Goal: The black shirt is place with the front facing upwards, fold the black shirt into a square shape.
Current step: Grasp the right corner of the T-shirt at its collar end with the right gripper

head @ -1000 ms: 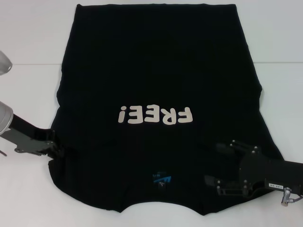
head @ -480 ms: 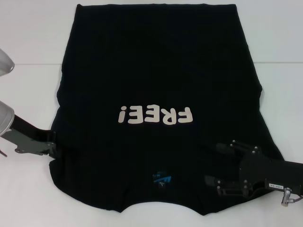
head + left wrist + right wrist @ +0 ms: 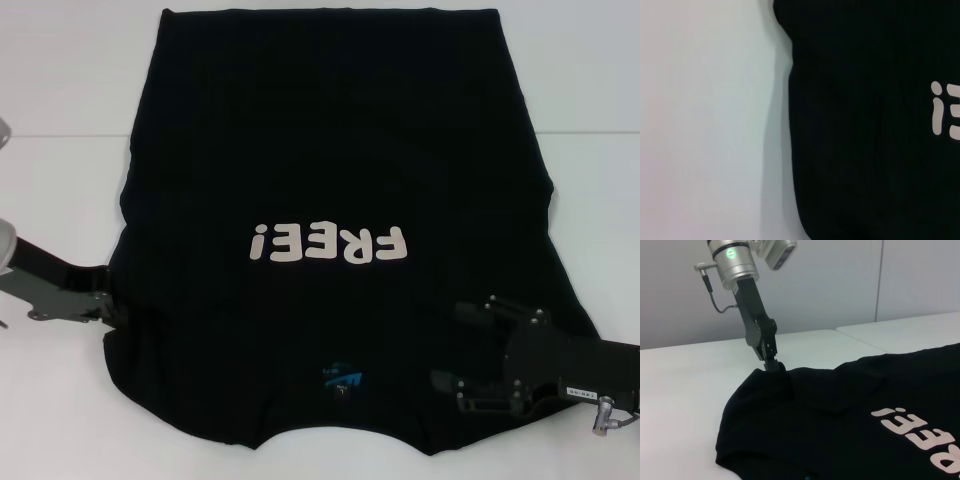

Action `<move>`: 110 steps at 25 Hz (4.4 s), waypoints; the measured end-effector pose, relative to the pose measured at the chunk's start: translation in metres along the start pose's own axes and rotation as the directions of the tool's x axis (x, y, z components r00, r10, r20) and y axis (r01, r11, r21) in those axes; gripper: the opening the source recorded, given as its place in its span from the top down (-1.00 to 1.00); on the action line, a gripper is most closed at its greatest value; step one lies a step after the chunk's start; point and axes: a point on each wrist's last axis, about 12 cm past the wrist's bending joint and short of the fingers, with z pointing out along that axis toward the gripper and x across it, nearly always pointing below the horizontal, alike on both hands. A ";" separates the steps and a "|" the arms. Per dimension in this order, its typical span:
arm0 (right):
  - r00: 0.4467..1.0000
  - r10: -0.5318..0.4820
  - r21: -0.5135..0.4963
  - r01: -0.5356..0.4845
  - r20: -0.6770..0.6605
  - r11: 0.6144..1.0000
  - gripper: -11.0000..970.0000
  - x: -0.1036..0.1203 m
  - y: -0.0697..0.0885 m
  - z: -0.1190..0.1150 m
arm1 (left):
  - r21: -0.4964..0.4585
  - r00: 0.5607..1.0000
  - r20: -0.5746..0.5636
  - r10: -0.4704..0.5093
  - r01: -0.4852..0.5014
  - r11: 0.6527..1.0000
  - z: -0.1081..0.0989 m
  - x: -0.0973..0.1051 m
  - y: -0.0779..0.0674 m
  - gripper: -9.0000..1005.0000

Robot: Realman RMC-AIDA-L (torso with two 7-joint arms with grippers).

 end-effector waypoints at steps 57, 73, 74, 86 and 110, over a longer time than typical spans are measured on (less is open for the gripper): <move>0.365 0.853 0.487 -0.706 -0.374 0.515 -0.94 -0.059 -0.090 -0.088 | 0.027 0.999 0.016 0.036 -0.036 0.999 -0.012 0.004 0.012 0.98; 0.379 0.837 0.488 -0.685 -0.394 0.540 -0.94 -0.048 -0.088 -0.063 | 0.024 0.999 0.022 0.035 -0.036 0.999 -0.011 0.004 0.013 0.98; 0.380 0.837 0.488 -0.685 -0.394 0.541 -0.94 -0.048 -0.088 -0.063 | 0.024 0.999 0.022 0.034 -0.035 0.999 -0.011 0.004 0.013 0.98; 0.388 0.825 0.478 -0.679 -0.412 0.557 -0.94 -0.050 -0.086 -0.054 | 0.025 0.999 0.021 0.039 -0.040 0.999 -0.010 0.004 0.012 0.97; 0.393 0.802 0.431 -0.691 -0.451 0.581 -0.94 -0.055 -0.083 -0.030 | 0.031 0.999 0.027 0.045 -0.046 0.998 -0.010 0.003 0.011 0.97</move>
